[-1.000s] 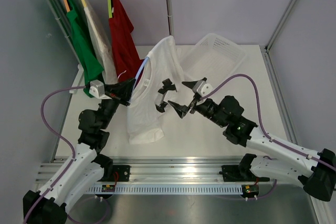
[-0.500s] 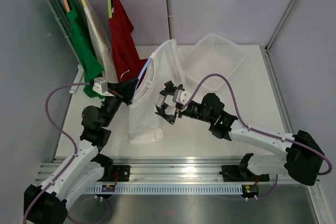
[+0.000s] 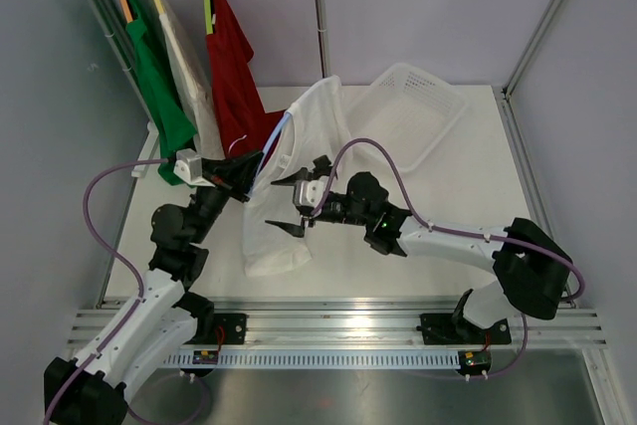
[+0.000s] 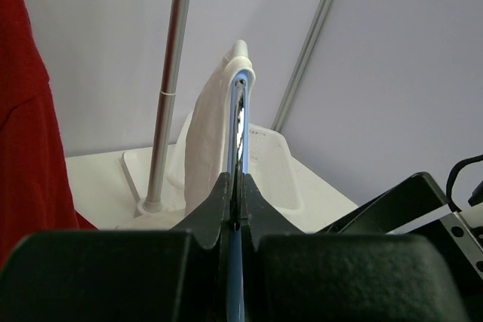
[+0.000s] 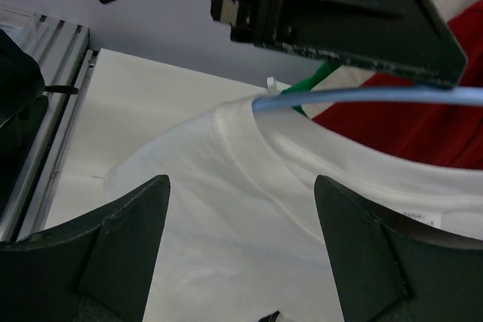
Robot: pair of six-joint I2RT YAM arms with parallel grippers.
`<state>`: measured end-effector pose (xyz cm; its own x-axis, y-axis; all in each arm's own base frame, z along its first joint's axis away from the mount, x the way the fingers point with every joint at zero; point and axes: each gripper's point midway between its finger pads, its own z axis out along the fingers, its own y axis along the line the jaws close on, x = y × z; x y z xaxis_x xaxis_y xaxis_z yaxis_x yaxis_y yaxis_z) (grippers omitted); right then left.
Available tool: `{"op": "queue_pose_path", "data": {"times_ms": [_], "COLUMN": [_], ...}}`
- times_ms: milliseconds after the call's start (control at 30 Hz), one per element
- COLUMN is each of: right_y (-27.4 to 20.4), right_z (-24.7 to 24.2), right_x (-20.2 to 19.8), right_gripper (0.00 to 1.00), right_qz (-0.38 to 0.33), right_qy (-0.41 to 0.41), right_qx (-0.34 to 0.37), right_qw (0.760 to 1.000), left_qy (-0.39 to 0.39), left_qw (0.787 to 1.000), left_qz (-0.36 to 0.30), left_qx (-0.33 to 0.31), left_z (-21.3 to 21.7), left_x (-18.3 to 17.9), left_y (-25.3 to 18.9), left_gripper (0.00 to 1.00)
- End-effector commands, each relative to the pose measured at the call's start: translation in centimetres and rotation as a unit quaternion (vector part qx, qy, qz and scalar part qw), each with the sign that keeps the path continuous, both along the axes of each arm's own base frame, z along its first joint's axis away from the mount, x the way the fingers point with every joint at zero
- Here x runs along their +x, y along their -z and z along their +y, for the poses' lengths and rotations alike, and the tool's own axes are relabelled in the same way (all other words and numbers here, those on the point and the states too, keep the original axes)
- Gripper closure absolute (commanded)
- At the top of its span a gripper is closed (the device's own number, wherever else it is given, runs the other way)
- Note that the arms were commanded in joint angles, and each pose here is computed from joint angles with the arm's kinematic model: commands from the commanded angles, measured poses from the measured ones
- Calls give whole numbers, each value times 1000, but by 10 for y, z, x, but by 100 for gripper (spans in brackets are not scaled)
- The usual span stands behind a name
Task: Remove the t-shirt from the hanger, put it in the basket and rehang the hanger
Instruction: Remove the tshirt from the hanger
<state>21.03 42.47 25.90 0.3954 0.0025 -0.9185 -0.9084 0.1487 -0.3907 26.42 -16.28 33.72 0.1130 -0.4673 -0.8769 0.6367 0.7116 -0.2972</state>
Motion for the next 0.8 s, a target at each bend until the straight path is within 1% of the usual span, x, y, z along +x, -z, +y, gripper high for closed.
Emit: {"op": "queue_pose_path", "data": {"times_ms": [0, 267, 333, 433, 467, 500, 567, 600, 700, 767], "right_y": [-38, -31, -26, -24, -24, -22, -22, -22, -29, -39], "right_z": [17, 35, 38, 41, 42, 42, 42, 42, 41, 40], "right_x": [-5, -1, 1, 3, 4, 5, 6, 8, 13, 16], "right_gripper": [15, 16, 18, 31, 39, 44, 59, 76, 100, 100], "right_qz": [-58, -60, -56, -53, -52, -51, -49, -46, -31, -22], "right_qy": [-15, -9, -9, -8, -6, -4, -1, 3, 22, 32], "right_qx": [36, 19, 13, 9, 8, 6, 3, 3, 12, 30], "right_qw": [998, 998, 998, 999, 999, 999, 999, 999, 999, 999], "left_qy": [16, 19, 21, 23, 25, 26, 28, 28, 29, 30], "left_qw": [997, 997, 997, 996, 996, 996, 996, 996, 996, 996], "left_qz": [-76, -74, -75, -78, -79, -79, -81, -84, -83, -80], "left_qx": [-28, -28, -28, -29, -30, -30, -30, -31, -29, -26], "left_z": [2, 1, 1, 1, 0, 0, 0, 0, -1, -2], "left_x": [-19, -19, -20, -22, -22, -23, -24, -24, -24, -22], "left_y": [-52, -51, -52, -53, -54, -54, -54, -56, -55, -52], "left_gripper": [100, 100, 100, 100, 100, 100, 100, 100, 100, 100]}}
